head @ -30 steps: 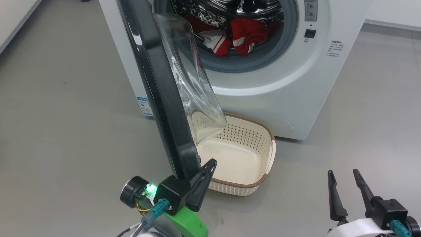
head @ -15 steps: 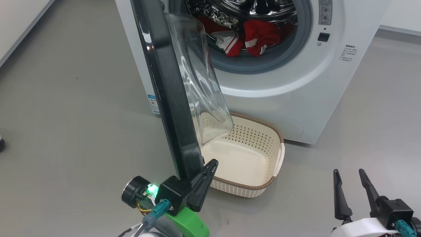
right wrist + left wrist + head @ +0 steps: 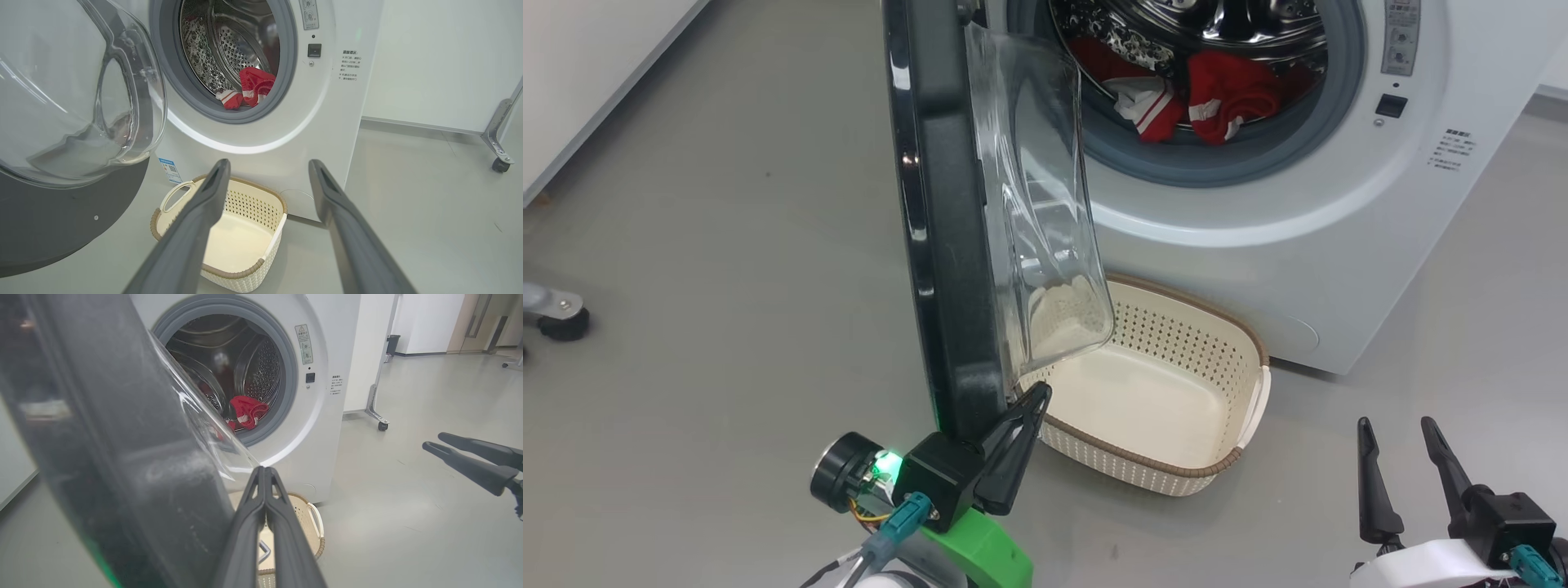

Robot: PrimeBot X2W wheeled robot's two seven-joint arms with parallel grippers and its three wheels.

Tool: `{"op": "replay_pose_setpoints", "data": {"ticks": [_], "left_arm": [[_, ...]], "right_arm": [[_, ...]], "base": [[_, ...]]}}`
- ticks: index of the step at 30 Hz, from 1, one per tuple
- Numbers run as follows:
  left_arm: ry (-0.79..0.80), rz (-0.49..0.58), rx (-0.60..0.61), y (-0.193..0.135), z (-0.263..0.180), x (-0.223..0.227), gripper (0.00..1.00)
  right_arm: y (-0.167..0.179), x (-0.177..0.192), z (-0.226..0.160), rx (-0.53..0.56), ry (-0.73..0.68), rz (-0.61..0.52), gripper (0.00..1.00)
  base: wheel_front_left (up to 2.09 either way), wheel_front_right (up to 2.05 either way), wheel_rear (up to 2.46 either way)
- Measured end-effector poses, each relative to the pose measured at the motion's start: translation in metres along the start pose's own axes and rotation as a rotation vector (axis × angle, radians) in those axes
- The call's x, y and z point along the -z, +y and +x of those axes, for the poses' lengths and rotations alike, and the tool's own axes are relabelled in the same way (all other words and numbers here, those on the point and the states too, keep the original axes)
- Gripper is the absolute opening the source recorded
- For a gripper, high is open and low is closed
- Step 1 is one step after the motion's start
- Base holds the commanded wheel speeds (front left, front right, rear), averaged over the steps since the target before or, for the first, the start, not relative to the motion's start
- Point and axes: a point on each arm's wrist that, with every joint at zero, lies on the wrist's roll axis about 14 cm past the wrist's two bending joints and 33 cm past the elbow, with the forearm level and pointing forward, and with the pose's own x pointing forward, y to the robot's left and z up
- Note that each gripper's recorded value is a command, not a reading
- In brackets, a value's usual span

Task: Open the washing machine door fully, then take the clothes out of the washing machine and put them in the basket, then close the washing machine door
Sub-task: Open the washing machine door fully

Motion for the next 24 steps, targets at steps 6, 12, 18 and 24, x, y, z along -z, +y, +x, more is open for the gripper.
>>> {"op": "replay_pose_setpoints", "data": {"ticks": [6, 12, 18, 24], "left_arm": [[-0.025, -0.002, -0.106, 0.025, -0.008, -0.007, 0.0], [-0.024, 0.011, -0.213, 0.054, -0.02, -0.005, 0.0], [-0.019, 0.039, -0.323, 0.087, -0.034, -0.004, 0.0], [-0.022, 0.044, -0.4, 0.109, -0.043, -0.004, 0.0]], "right_arm": [[0.008, 0.002, 0.006, -0.03, 0.006, -0.007, 1.0], [0.016, 0.005, 0.011, -0.062, 0.015, -0.012, 1.0], [0.021, 0.007, 0.012, -0.082, 0.021, -0.01, 1.0], [0.021, 0.009, 0.012, -0.083, 0.024, -0.014, 1.0]], "base": [[0.0, 0.0, 0.0], [0.0, 0.0, 0.0], [0.0, 0.0, 0.0], [0.0, 0.0, 0.0]]}}
